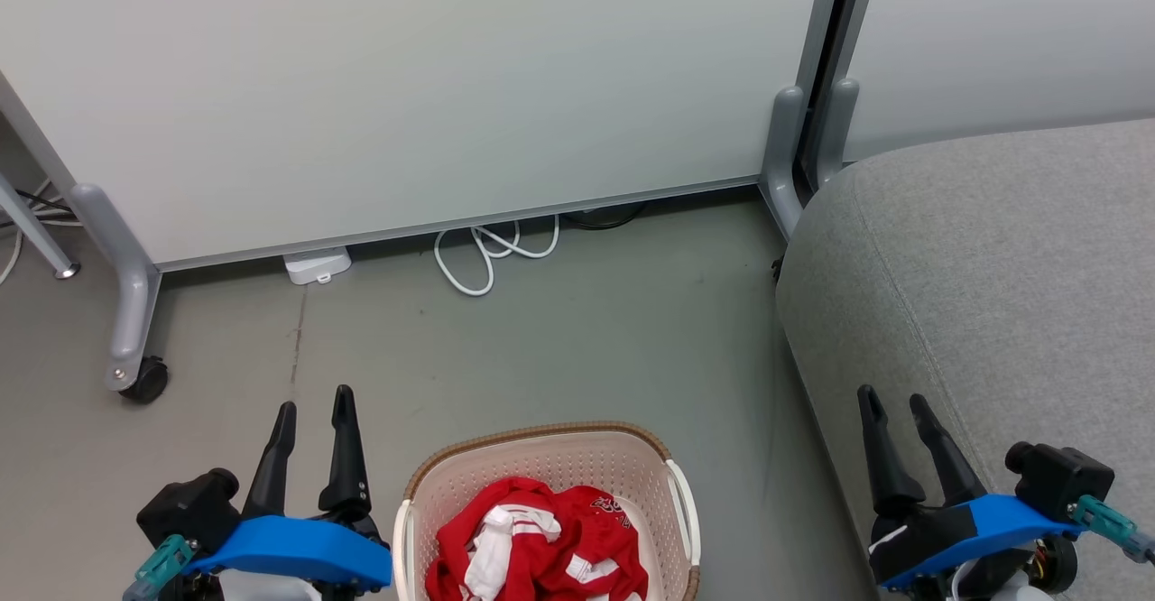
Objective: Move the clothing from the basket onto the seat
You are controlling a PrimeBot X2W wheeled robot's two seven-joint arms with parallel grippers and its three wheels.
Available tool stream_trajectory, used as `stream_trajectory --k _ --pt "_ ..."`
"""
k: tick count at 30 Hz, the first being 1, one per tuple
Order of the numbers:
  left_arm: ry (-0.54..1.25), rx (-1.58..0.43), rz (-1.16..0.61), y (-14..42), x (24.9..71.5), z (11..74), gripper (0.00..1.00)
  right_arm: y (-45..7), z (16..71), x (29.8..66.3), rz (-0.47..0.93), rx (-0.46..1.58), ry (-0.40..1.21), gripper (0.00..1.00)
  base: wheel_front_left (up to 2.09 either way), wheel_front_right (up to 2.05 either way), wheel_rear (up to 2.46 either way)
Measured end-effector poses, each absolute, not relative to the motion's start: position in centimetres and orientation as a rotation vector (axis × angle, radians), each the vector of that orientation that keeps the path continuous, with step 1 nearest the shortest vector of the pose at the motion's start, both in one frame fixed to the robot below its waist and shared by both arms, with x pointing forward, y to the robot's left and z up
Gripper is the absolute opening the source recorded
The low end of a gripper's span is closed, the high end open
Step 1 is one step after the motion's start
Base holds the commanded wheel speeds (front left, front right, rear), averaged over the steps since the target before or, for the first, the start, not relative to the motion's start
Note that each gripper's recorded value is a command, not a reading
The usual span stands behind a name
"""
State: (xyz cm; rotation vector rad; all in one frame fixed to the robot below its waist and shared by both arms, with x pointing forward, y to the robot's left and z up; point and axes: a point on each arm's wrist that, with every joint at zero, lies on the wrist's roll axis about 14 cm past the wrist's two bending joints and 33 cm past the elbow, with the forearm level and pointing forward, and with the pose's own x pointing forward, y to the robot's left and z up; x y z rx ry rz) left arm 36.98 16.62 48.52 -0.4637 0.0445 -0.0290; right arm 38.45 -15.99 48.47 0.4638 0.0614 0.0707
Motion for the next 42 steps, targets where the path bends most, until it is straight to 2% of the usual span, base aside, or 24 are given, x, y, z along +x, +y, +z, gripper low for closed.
stream_trajectory --k 42 --pt "0.046 -0.160 -0.104 15.5 36.6 47.2 1.00 -14.9 48.5 38.6 0.143 0.117 0.029 1.00 0.00 0.00 0.00"
